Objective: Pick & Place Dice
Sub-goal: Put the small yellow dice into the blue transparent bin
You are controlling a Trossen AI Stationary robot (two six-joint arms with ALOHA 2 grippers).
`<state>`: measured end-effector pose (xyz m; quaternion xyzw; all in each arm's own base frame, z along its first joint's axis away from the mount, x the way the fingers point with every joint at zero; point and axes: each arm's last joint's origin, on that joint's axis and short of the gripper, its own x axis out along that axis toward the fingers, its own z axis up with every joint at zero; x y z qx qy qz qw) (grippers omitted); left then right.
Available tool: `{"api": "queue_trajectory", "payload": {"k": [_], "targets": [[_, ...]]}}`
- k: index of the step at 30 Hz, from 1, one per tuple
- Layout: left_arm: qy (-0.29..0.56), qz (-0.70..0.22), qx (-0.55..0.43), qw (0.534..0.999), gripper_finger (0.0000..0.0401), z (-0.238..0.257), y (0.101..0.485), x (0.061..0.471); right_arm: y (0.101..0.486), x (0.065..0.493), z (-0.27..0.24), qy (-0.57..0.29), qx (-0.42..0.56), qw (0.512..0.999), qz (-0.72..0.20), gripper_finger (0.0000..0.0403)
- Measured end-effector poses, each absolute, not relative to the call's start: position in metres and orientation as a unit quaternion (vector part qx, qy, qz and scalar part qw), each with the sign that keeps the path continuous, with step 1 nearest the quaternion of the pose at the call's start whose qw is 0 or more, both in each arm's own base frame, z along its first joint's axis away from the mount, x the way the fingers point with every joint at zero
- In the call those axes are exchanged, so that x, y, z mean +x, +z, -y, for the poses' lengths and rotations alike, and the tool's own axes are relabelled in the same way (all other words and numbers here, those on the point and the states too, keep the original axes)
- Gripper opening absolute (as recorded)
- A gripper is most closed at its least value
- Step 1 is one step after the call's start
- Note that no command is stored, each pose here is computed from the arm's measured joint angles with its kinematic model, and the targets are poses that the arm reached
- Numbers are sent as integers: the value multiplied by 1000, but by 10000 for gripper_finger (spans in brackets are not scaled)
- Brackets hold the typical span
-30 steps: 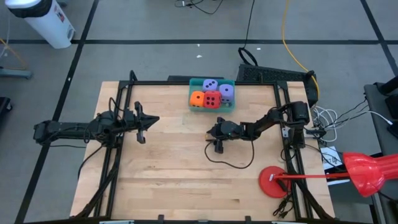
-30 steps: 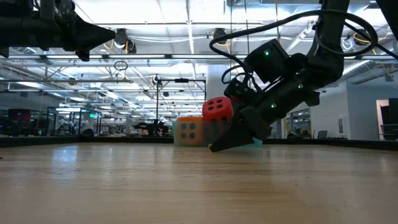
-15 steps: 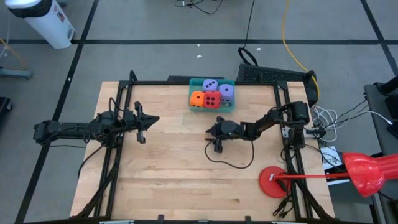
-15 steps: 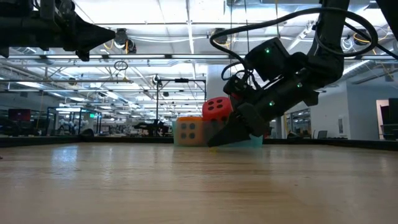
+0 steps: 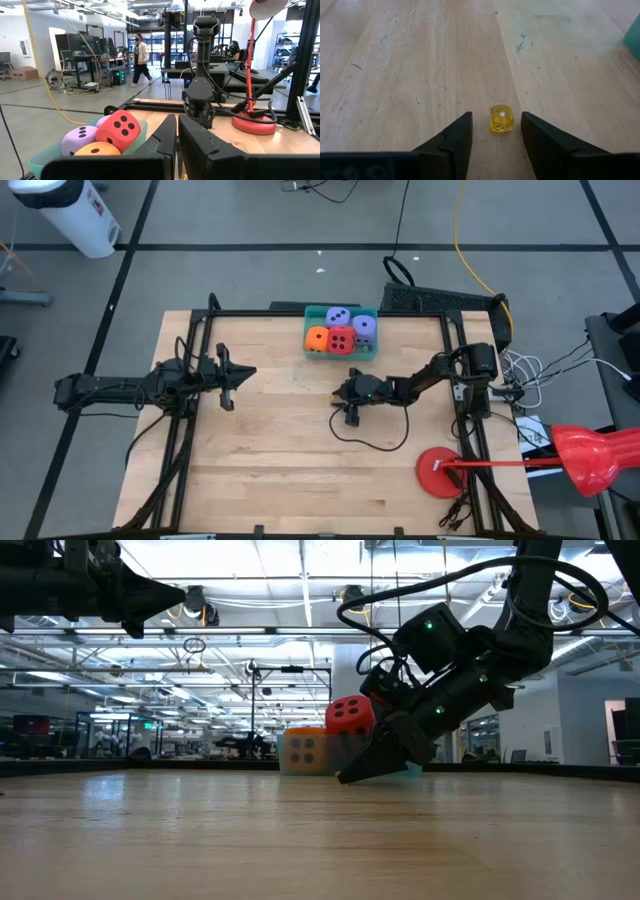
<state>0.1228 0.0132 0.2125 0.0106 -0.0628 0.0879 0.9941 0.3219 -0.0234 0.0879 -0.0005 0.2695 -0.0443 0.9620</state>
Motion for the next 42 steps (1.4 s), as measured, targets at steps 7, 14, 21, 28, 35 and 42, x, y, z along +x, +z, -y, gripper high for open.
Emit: {"api": "queue_trajectory", "payload": {"k": [7, 14, 21, 28, 35, 42], "targets": [[88, 63, 11, 994, 31, -13, 212, 123, 88, 322, 23, -41, -12, 963, -268, 109], [88, 63, 11, 994, 31, -13, 212, 123, 88, 322, 23, -39, -18, 963, -268, 53], [88, 63, 11, 994, 31, -13, 213, 123, 89, 322, 24, -40, -16, 963, -265, 45], [88, 63, 11, 994, 31, -13, 213, 123, 110, 325, 24, -42, -16, 977, -208, 46], [88, 62, 11, 994, 31, -13, 212, 123, 155, 314, 21, -36, -28, 981, -190, 50], [88, 61, 11, 994, 31, -13, 212, 123, 227, 281, 21, -44, -25, 992, -117, 47]]}}
